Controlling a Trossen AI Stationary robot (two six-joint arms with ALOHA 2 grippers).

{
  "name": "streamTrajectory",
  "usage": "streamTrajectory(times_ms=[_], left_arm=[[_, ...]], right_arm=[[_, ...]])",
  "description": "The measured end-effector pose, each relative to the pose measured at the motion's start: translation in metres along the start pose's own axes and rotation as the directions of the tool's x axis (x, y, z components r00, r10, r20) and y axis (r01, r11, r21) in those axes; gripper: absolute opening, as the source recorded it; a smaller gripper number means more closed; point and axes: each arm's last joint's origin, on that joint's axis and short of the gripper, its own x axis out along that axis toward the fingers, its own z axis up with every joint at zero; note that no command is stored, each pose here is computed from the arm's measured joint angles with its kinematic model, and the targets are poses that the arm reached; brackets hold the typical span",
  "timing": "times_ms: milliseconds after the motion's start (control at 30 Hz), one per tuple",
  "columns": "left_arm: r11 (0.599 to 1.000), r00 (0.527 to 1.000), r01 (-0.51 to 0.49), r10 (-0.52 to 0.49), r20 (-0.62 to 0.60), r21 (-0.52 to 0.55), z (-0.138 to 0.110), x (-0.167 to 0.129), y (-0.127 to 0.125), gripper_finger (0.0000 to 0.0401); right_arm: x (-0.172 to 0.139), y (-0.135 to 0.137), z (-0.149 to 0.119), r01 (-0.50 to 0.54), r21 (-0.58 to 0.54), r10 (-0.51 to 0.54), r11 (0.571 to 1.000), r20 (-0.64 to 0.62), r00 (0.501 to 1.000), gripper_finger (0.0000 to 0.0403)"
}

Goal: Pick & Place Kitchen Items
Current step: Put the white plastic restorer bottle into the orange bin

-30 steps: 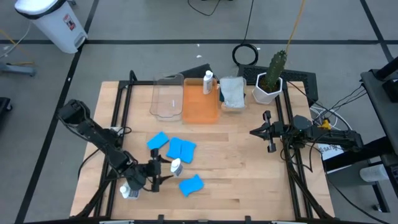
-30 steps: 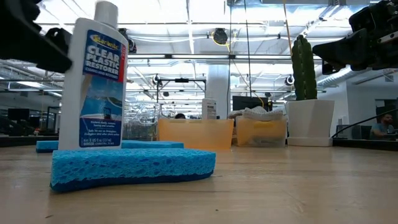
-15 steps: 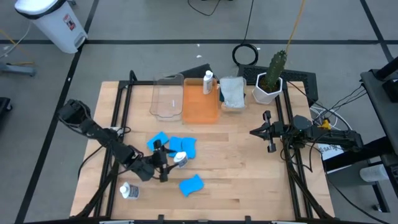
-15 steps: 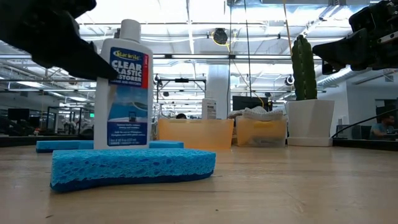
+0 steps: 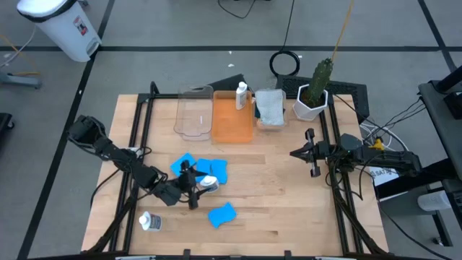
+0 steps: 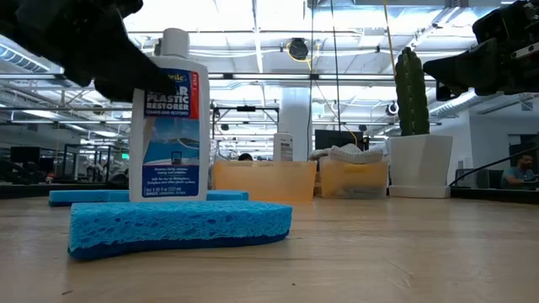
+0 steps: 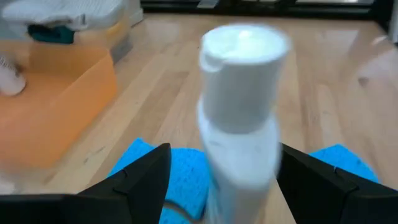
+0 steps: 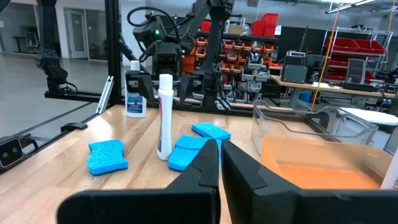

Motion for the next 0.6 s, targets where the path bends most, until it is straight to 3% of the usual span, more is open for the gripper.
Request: streamTrajectory(times_ms=[300,433,600], left_arm=[[0.999,0.999,0.036,-0.037,0.010,0.028,0.004,0.002,0.000,0.0278],[0.997,0.997,0.070,-0.071,-0.014,-0.044,0.006,0.007,0.005,0.0278],[0.978,0.981,0.184,-0.189,-0.049,-0.102,0.020,0.015,0.008,0.0278]], right_arm=[[0.000,0.000,0.000,0.000,0.000,0.000,1.000,0.000,1.000,0.0000],[0.000,0.000,0.000,0.000,0.000,0.000,1.000,0.000,1.000,0.0000],[0.000,0.000,0.000,0.000,0.000,0.000,1.000,0.000,1.000,0.0000]])
